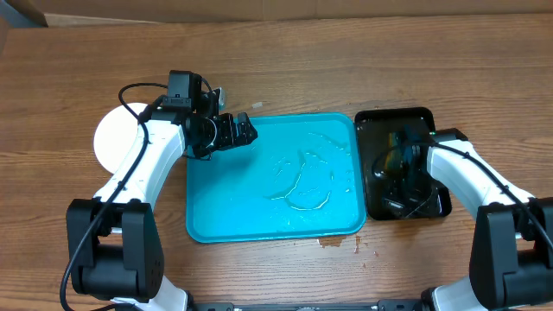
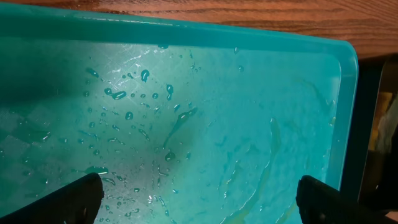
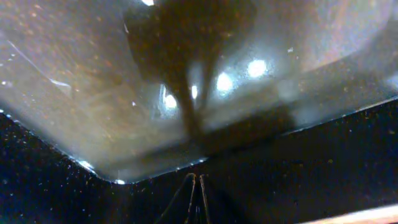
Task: Clean dirty plates on tray and stack at the side
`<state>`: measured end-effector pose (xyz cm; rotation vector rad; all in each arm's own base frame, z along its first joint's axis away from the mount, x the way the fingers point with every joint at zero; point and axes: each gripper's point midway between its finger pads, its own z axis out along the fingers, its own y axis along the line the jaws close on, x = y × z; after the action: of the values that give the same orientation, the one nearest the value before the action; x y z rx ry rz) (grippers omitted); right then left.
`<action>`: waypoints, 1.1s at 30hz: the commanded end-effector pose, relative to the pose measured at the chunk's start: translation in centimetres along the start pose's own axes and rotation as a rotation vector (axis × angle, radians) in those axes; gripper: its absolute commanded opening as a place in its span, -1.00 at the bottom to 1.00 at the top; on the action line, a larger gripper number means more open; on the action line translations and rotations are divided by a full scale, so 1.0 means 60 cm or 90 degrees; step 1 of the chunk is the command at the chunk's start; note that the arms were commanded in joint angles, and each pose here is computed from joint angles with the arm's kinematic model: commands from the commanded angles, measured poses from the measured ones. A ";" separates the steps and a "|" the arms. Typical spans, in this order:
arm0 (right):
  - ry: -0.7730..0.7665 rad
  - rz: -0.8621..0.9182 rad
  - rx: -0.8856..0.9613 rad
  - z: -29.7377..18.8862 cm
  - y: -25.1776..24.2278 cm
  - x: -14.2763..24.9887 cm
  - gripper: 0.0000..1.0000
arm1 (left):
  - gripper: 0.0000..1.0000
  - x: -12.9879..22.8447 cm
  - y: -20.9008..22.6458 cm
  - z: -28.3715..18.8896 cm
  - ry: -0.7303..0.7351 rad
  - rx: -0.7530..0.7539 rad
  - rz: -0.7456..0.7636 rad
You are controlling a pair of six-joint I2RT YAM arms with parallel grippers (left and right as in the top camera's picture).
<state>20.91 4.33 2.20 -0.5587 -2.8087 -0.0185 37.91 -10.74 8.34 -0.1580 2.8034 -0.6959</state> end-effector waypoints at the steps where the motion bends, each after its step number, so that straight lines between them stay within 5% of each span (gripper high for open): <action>1: 0.008 0.006 0.002 0.000 -0.001 0.008 -0.92 | 0.99 0.007 0.002 0.006 0.009 -0.003 0.011; 15: 0.007 0.005 -0.010 -0.010 0.006 0.004 -0.92 | 1.00 0.007 0.002 0.005 0.009 -0.003 0.011; 28: -0.193 -0.010 -0.120 -0.213 0.063 -0.124 -0.75 | 0.99 0.007 0.002 0.005 0.009 -0.003 0.011; 29: -0.208 -0.020 -0.125 -0.232 0.063 -0.130 -0.65 | 1.00 0.007 0.002 0.005 0.009 -0.003 0.011; 30: -0.222 -0.036 -0.127 -0.251 0.063 -0.134 -0.24 | 0.99 0.007 0.002 0.005 0.009 -0.003 0.011; 31: -0.236 -0.049 -0.128 -0.271 0.061 -0.136 0.68 | 1.00 0.007 0.002 0.005 0.009 -0.003 0.011; 32: -0.246 -0.053 -0.127 -0.287 0.059 -0.138 1.00 | 0.99 0.007 0.002 0.005 0.009 -0.003 0.011; 33: -0.255 -0.053 -0.127 -0.301 0.058 -0.138 1.00 | 0.99 0.007 0.002 0.005 0.009 -0.003 0.011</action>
<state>32.97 3.67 14.54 -0.6058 -3.1547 -0.2242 37.91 -10.74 8.34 -0.1580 2.8034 -0.6959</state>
